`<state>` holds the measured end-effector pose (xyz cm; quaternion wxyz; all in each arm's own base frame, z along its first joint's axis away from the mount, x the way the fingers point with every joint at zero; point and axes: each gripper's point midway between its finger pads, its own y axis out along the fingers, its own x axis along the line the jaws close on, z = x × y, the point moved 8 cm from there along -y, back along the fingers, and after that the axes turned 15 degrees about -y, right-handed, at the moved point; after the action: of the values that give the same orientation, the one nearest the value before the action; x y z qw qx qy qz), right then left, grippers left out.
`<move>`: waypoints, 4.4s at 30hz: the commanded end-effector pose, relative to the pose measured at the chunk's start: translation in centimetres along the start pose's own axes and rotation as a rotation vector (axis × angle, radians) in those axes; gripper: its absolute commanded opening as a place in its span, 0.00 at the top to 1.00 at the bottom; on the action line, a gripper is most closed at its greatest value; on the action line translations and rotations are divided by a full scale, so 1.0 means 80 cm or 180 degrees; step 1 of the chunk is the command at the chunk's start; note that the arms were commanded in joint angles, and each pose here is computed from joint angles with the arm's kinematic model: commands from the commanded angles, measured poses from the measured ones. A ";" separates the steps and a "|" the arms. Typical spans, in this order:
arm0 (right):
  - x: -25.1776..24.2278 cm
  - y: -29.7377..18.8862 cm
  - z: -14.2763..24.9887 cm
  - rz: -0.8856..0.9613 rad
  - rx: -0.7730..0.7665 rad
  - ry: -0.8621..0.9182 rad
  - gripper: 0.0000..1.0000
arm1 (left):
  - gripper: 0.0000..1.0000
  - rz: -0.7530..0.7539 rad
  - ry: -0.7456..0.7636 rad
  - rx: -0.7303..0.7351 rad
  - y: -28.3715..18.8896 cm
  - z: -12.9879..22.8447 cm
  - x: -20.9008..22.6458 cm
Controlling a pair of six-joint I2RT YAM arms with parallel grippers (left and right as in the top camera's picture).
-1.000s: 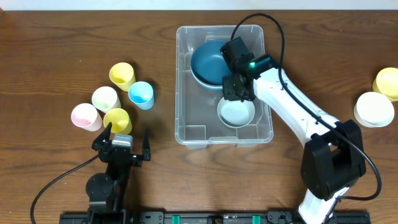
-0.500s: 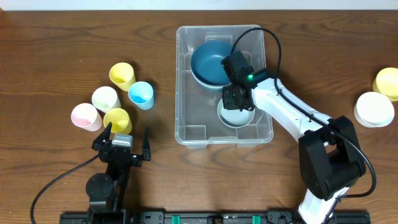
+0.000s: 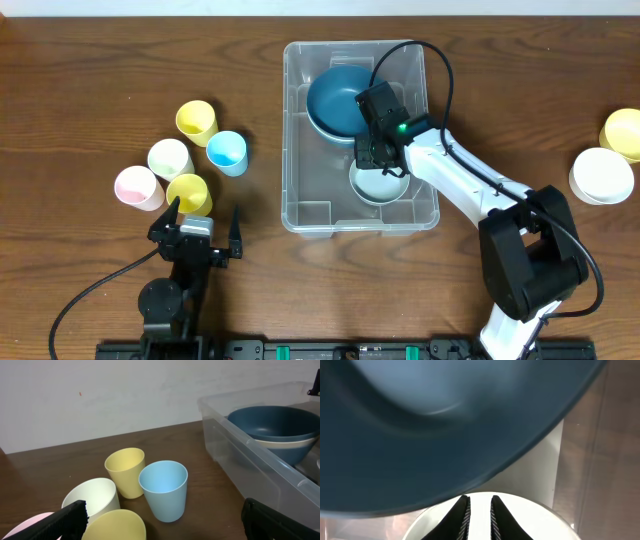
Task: Pack container
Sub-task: 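Lower the white bowl into the container and open the right gripper, then move the right gripper out to the white bowl on the right, then grasp the rim of the white bowl with the right gripper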
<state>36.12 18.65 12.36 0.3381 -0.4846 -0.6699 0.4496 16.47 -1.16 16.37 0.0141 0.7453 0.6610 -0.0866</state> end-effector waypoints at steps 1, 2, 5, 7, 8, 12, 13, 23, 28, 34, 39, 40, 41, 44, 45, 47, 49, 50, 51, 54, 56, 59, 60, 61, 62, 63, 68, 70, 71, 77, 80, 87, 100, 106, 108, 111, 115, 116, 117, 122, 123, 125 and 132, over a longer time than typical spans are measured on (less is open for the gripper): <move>-0.005 -0.001 0.000 0.0088 -0.0042 0.0048 0.84 | 0.02 0.0012 0.0010 0.0141 0.001 0.015 0.002; -0.005 0.000 -0.001 0.0089 -0.0051 0.0048 0.84 | 0.02 0.0012 0.0010 0.0141 0.001 0.015 0.002; -0.005 0.004 -0.004 0.0087 -0.0088 0.0052 0.84 | 0.02 0.0012 0.0010 0.0141 0.001 0.015 0.002; -0.005 0.005 -0.005 0.0083 -0.0113 0.0055 0.85 | 0.02 0.0012 0.0010 0.0141 0.001 0.015 0.002; -0.005 0.006 -0.007 0.0085 -0.0132 0.0055 0.84 | 0.02 0.0012 0.0010 0.0141 0.001 0.015 0.002; -0.005 0.006 -0.010 0.0091 -0.0188 0.0061 0.83 | 0.02 0.0012 0.0010 0.0141 0.001 0.015 0.002; -0.005 0.006 -0.011 0.0101 -0.0196 0.0063 0.83 | 0.02 0.0012 0.0010 0.0141 0.001 0.015 0.002; -0.026 -0.010 -0.037 0.0129 -0.0346 0.0042 0.82 | 0.02 0.0012 0.0010 0.0141 0.001 0.015 0.002; -0.037 -0.016 -0.047 0.0116 -0.0410 0.0083 0.82 | 0.02 0.0012 0.0010 0.0141 0.001 0.015 0.002; -0.033 -0.024 -0.048 0.0030 -0.0344 0.0052 0.85 | 0.02 0.0012 0.0010 0.0141 0.001 0.015 0.002; -0.033 -0.068 -0.063 0.0040 -0.0262 0.0052 0.87 | 0.02 0.0012 0.0010 0.0140 0.001 0.015 0.002; -0.033 -0.076 -0.066 0.0042 -0.0258 0.0052 0.87 | 0.02 0.0012 0.0010 0.0141 0.001 0.015 0.002; -0.034 -0.089 -0.069 0.0062 -0.0239 0.0054 0.86 | 0.03 0.0012 0.0010 0.0141 0.001 0.015 0.002; -0.046 -0.136 -0.078 0.0188 -0.0232 0.0195 0.73 | 0.02 0.0012 0.0010 0.0141 0.001 0.015 0.002; -0.055 -0.154 -0.080 0.0270 -0.0232 0.0286 0.66 | 0.02 0.0012 0.0010 0.0141 0.001 0.015 0.002; -0.075 -0.187 -0.080 0.0395 -0.0233 0.0442 0.45 | 0.02 0.0012 0.0010 0.0141 0.001 0.015 0.002; -0.104 -0.218 -0.074 0.0501 -0.0211 0.0687 0.28 | 0.02 0.0012 0.0010 0.0141 0.001 0.015 0.002; -0.117 -0.230 -0.069 0.0537 -0.0197 0.0807 0.23 | 0.02 0.0012 0.0010 0.0141 0.001 0.015 0.002; -0.133 -0.241 -0.063 0.0583 -0.0173 0.0950 0.19 | 0.02 0.0012 0.0010 0.0141 0.001 0.015 0.002; -0.185 -0.263 -0.035 0.0735 -0.0033 0.1408 0.13 | 0.02 0.0012 0.0010 0.0141 0.001 0.015 0.002; -0.215 -0.269 -0.016 0.0815 0.0121 0.1656 0.13 | 0.02 0.0012 0.0010 0.0141 0.001 0.015 0.002; -0.254 -0.266 0.013 0.0921 0.0367 0.1963 0.12 | 0.02 0.0012 0.0010 0.0141 0.001 0.015 0.002; -0.265 -0.264 0.021 0.0951 0.0424 0.2047 0.12 | 0.02 0.0012 0.0010 0.0141 0.001 0.015 0.002; -0.277 -0.261 0.030 0.0993 0.0486 0.2146 0.12 | 0.02 0.0012 0.0010 0.0141 0.001 0.015 0.002; -0.289 -0.257 0.039 0.1027 0.0535 0.2243 0.11 | 0.02 0.0012 0.0010 0.0141 0.001 0.015 0.002; -0.302 -0.252 0.047 0.1051 0.0572 0.2343 0.11 | 0.02 0.0012 0.0010 0.0141 0.001 0.015 0.002; -0.356 -0.229 0.091 0.1105 0.0648 0.2850 0.06 | 0.02 0.0012 0.0010 0.0141 0.001 0.015 0.002; -0.373 -0.219 0.106 0.1105 0.0651 0.2971 0.01 | 0.02 0.0012 0.0010 0.0141 0.001 0.015 0.002; -0.380 -0.213 0.113 0.1082 0.0641 0.2983 0.01 | 0.02 0.0012 0.0010 0.0141 0.001 0.015 0.002; -0.397 -0.175 0.135 0.1010 0.0578 0.2921 0.01 | 0.02 0.0012 0.0010 0.0141 0.001 0.015 0.002; -0.401 -0.156 0.141 0.1052 0.0521 0.2910 0.01 | 0.02 0.0012 0.0010 0.0141 0.001 0.015 0.002; -0.414 -0.132 0.143 0.1226 0.0294 0.2883 0.01 | 0.02 0.0012 0.0010 0.0141 0.001 0.015 0.002; -0.435 -0.085 0.149 0.1224 0.0475 0.2492 0.01 | 0.02 0.0012 0.0010 0.0141 0.001 0.015 0.002; -0.447 -0.071 0.155 0.1226 0.0497 0.2494 0.01 | 0.02 0.0012 0.0010 0.0141 0.001 0.015 0.002; -0.450 -0.071 0.156 0.1227 0.0485 0.2456 0.01 | 0.02 0.0012 0.0010 0.0141 0.001 0.015 0.002; -0.452 -0.066 0.157 0.1186 0.0492 0.2369 0.01 | 0.02 0.0012 0.0010 0.0141 0.001 0.015 0.002; -0.453 -0.048 0.161 0.1084 0.0561 0.2334 0.01 | 0.02 0.0012 0.0010 0.0141 0.001 0.015 0.002; -0.453 -0.043 0.163 0.1071 0.0595 0.2337 0.01 | 0.02 0.0012 0.0010 0.0141 0.001 0.015 0.002; -0.453 -0.038 0.165 0.1055 0.0630 0.2342 0.01 | 0.02 0.0012 0.0010 0.0141 0.001 0.015 0.002; -0.453 -0.024 0.168 0.1002 0.0664 0.2347 0.02 | 0.02 0.0012 0.0010 0.0140 0.001 0.015 0.002; -0.454 -0.024 0.167 0.1003 0.0654 0.2345 0.02 | 0.02 0.0012 0.0010 0.0141 0.001 0.015 0.002; -0.454 -0.024 0.167 0.1010 0.0643 0.2345 0.02 | 0.02 0.0012 0.0010 0.0141 0.001 0.015 0.002; -0.455 -0.024 0.165 0.1017 0.0619 0.2344 0.42 | 0.02 0.0012 0.0010 0.0141 0.001 0.015 0.002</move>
<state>34.67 -19.78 8.58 0.5257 -0.6748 -0.3759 0.3564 16.47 -1.16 16.38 0.0142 0.7453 0.6610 -0.0865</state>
